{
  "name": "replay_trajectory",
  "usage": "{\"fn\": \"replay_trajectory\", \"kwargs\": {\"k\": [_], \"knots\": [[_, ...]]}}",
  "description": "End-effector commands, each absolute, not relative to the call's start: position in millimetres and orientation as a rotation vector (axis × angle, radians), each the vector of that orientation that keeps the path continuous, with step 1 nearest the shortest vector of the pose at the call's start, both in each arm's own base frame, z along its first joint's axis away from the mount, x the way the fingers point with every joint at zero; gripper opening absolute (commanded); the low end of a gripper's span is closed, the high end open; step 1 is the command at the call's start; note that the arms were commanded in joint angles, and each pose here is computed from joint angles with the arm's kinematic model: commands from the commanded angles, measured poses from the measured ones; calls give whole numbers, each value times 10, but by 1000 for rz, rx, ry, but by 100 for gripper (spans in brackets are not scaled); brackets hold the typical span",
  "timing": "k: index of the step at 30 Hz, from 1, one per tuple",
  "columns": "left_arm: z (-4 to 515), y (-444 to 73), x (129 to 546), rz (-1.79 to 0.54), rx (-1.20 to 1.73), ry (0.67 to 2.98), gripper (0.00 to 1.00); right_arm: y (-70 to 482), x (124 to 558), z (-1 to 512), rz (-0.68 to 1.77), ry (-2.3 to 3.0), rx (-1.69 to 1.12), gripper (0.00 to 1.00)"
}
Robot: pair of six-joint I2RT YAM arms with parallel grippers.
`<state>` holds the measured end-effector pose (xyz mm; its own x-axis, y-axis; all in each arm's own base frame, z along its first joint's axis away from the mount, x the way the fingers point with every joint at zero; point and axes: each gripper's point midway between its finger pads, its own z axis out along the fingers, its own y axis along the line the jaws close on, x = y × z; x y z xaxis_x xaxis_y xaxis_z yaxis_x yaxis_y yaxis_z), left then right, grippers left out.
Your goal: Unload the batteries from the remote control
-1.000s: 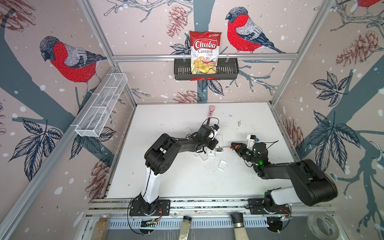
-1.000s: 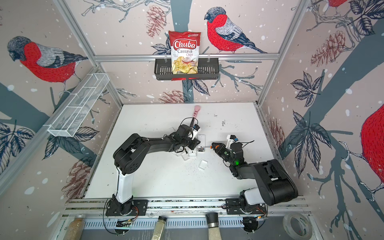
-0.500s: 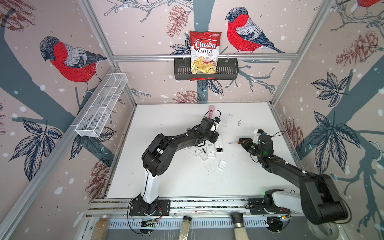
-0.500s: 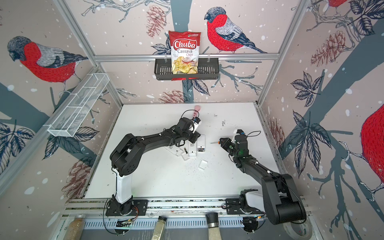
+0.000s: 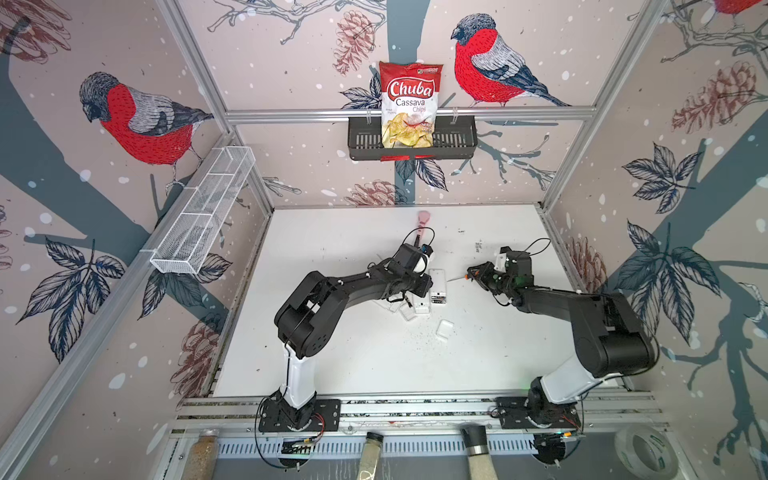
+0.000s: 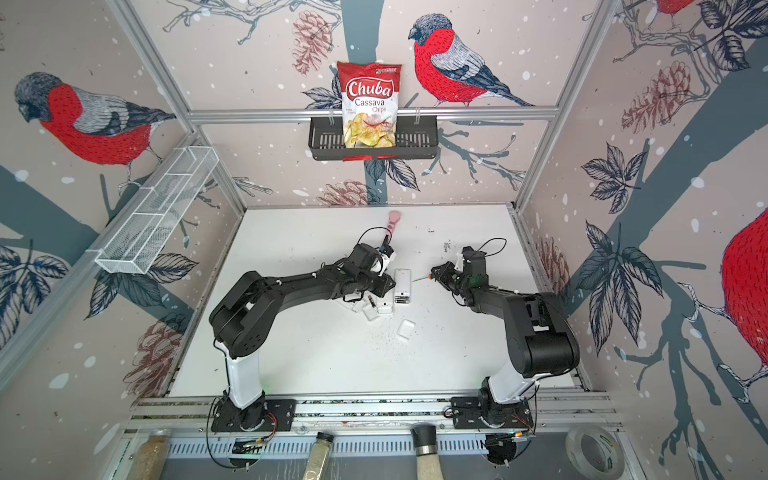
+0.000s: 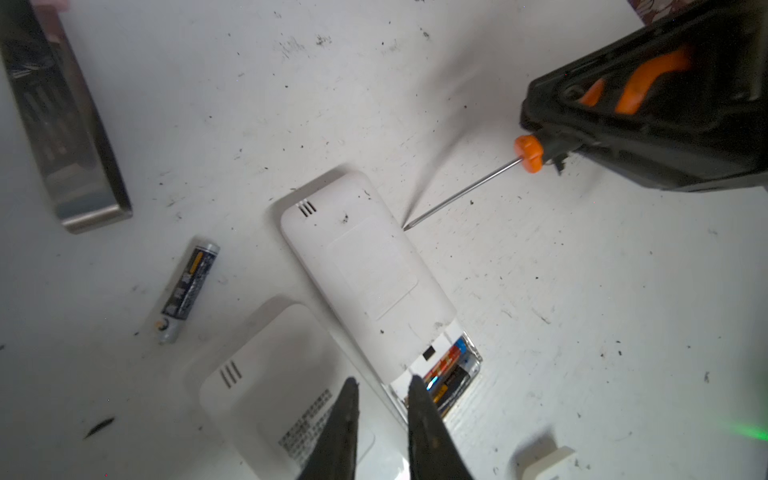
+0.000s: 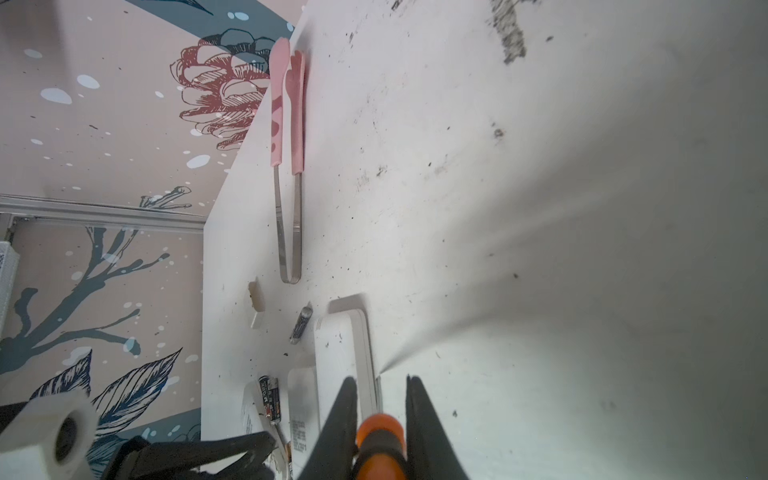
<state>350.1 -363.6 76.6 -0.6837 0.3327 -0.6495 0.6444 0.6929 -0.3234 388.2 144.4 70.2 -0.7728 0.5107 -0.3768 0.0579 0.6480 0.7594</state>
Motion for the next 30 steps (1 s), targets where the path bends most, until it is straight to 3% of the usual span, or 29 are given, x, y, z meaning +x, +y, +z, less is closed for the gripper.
{"fn": "replay_trajectory", "kwargs": {"k": [1,13,24,30], "knots": [[906,-3629,3560,-732,715,2300,24,1607,3950,775,1114,2258,370,0],[873,-3579,3588,-733,691,2309,23,1901,4077,783,1192,2256,293,0],[781,-3701,3827,-731,686,2314,23,1511,4284,1201,930,2211,295,0],[725,-3768,3886,-733,709,2323,22,1455,4133,1315,907,2206,287,0]]}}
